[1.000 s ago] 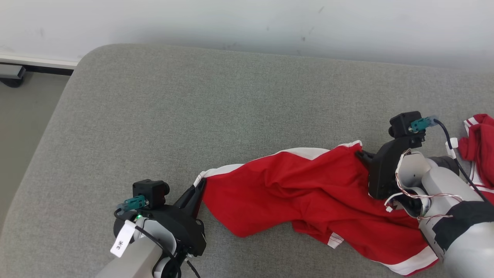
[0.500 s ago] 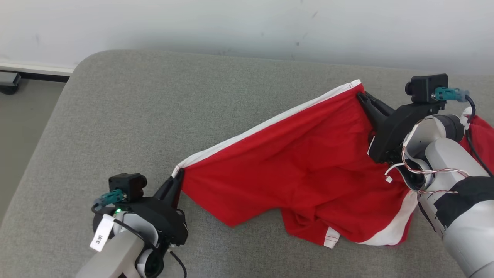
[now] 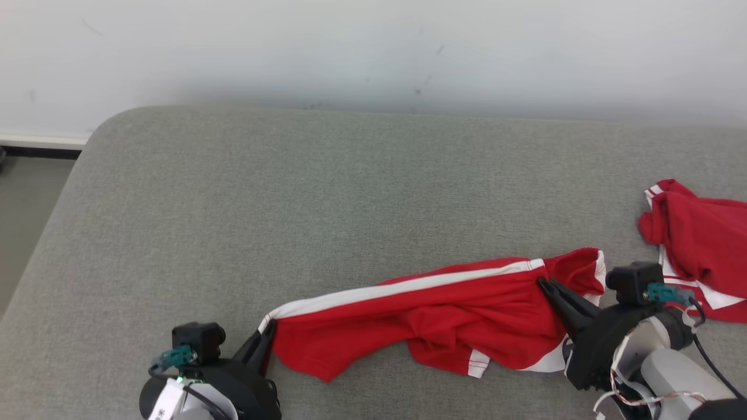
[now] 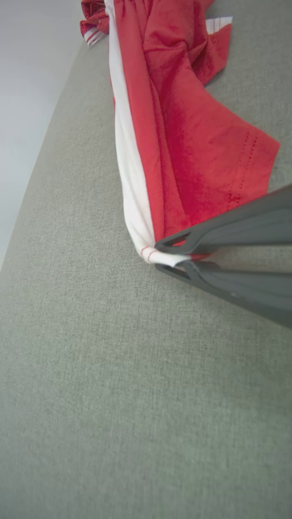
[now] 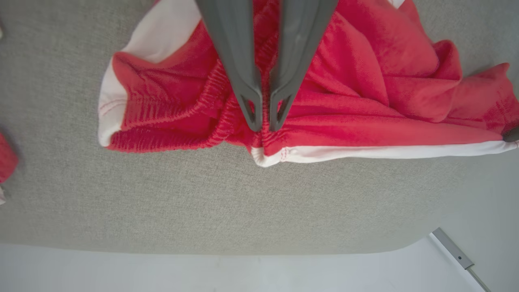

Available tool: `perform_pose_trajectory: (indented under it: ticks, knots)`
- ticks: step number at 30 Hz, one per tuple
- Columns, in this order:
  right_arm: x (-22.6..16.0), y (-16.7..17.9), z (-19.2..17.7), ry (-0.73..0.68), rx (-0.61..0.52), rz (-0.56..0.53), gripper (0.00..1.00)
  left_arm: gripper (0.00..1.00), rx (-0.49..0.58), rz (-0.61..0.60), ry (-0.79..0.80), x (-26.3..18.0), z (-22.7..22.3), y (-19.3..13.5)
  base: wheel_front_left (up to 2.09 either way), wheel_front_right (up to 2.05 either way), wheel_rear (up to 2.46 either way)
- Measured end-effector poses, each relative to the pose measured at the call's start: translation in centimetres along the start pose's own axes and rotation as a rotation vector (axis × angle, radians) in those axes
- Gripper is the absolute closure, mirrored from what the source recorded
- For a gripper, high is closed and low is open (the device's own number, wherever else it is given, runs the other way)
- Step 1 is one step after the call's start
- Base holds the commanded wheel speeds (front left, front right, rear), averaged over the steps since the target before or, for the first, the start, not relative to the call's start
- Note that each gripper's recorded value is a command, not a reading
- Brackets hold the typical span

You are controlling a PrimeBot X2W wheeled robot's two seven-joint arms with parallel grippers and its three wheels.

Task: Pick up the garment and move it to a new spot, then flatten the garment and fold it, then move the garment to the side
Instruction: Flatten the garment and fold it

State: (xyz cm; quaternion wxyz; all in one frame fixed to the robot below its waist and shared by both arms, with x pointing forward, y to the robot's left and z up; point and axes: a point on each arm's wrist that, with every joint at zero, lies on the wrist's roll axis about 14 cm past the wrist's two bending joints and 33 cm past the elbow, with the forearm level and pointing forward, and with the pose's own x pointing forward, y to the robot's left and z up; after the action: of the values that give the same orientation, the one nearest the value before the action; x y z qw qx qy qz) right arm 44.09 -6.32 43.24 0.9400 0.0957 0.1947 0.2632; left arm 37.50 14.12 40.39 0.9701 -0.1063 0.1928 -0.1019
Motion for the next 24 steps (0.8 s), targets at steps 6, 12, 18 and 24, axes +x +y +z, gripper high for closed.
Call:
perform_pose_trajectory:
  ticks: [6,12,18,24]
  knots:
    - [-2.5,-1.0,-0.4,-0.031,0.031,-0.025,1.00,1.00,0.003,-0.045,0.019,0.0,-1.0,-1.7,0.00,0.00,0.00]
    - [-3.4,-1.6,0.5,-0.082,0.083,-0.041,0.42,1.00,0.019,-0.076,0.012,0.4,-0.7,-2.8,0.00,0.00,0.00]
    - [-3.2,-1.1,2.5,-0.136,0.109,-0.020,0.00,1.00,0.023,-0.094,0.002,0.2,-0.5,-3.4,0.00,0.00,0.00]
    - [-2.3,-0.6,4.4,-0.159,0.105,0.004,0.00,1.00,0.016,-0.091,-0.009,-0.2,-0.3,-3.6,0.00,0.00,0.00]
